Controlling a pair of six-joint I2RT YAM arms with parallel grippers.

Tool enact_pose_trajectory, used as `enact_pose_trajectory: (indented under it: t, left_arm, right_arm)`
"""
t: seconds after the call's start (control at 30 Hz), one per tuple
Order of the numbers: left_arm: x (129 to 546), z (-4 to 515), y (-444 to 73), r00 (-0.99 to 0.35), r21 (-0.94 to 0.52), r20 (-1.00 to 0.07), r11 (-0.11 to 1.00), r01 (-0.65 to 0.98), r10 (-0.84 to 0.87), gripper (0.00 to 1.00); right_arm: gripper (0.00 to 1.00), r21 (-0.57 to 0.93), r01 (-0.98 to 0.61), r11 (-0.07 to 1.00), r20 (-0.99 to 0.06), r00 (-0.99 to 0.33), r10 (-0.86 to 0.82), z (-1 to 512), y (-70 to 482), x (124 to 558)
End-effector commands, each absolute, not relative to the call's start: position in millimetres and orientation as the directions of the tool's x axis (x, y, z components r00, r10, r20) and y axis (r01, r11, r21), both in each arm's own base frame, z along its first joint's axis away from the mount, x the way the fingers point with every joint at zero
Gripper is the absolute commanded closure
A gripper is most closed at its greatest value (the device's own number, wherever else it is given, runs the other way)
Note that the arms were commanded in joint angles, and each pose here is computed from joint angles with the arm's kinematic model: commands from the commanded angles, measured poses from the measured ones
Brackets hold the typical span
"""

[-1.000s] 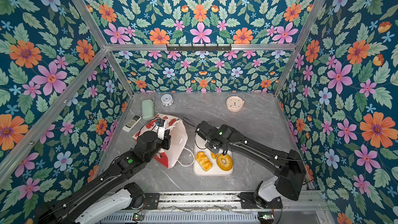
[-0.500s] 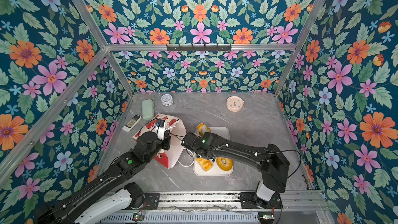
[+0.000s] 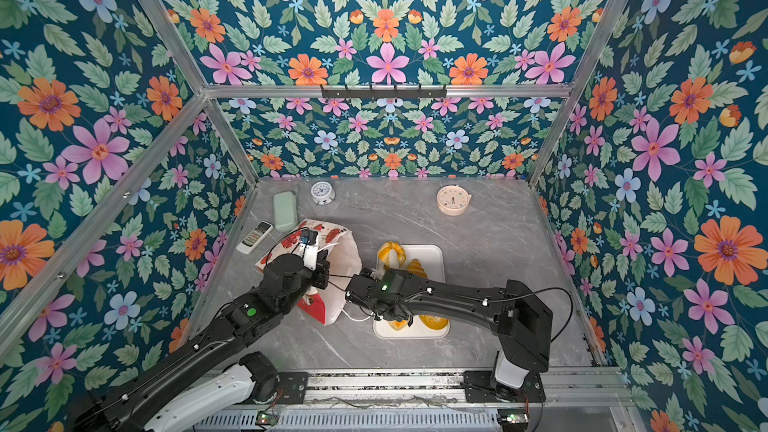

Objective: Take the fake bread out of the paper bag
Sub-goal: 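Lower the striped bread with the right tongs beside the croissant, then open the right tongs to release the striped bread on the tray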

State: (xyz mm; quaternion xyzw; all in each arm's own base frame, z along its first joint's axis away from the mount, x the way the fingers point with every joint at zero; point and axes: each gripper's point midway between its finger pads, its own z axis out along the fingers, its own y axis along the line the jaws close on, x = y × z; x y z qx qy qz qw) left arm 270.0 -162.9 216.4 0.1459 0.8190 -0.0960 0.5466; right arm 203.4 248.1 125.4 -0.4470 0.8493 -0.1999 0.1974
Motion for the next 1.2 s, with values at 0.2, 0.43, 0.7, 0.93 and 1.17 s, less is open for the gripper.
enact_pose_trajectory:
  t: [0.2,0.43,0.7,0.93,1.17]
  left_arm:
    - [272,223,-163,-0.339,-0.008,-0.934,0.942,0.336,0.114,1.0]
    - [272,225,-162,-0.335,-0.004,-0.935,0.943,0.334,0.115,1.0]
    - [273,225,-163,-0.337,-0.003,-0.934,0.942,0.336,0.118,1.0]
    - [273,225,-163,-0.338,-0.004,-0.934,0.943,0.333,0.116,1.0]
    - [274,222,-164,-0.353,0.003,-0.927,0.943,0.334,0.128,1.0]
  right_arm:
    - [0.96,-0.369,-0.714,0.595,-0.138,-0.591,-0.795,121,242,173]
    - [0.95,-0.315,-0.686,0.656,-0.242,-0.61,-0.754,145,240,169]
    - [0.91,-0.21,-0.695,0.688,-0.333,-0.61,-0.719,158,247,160]
    - [0.92,-0.242,-0.636,0.733,-0.399,-0.624,-0.672,170,235,167]
    - [0.92,0.023,-0.659,0.751,-0.6,-0.611,-0.518,228,238,144]
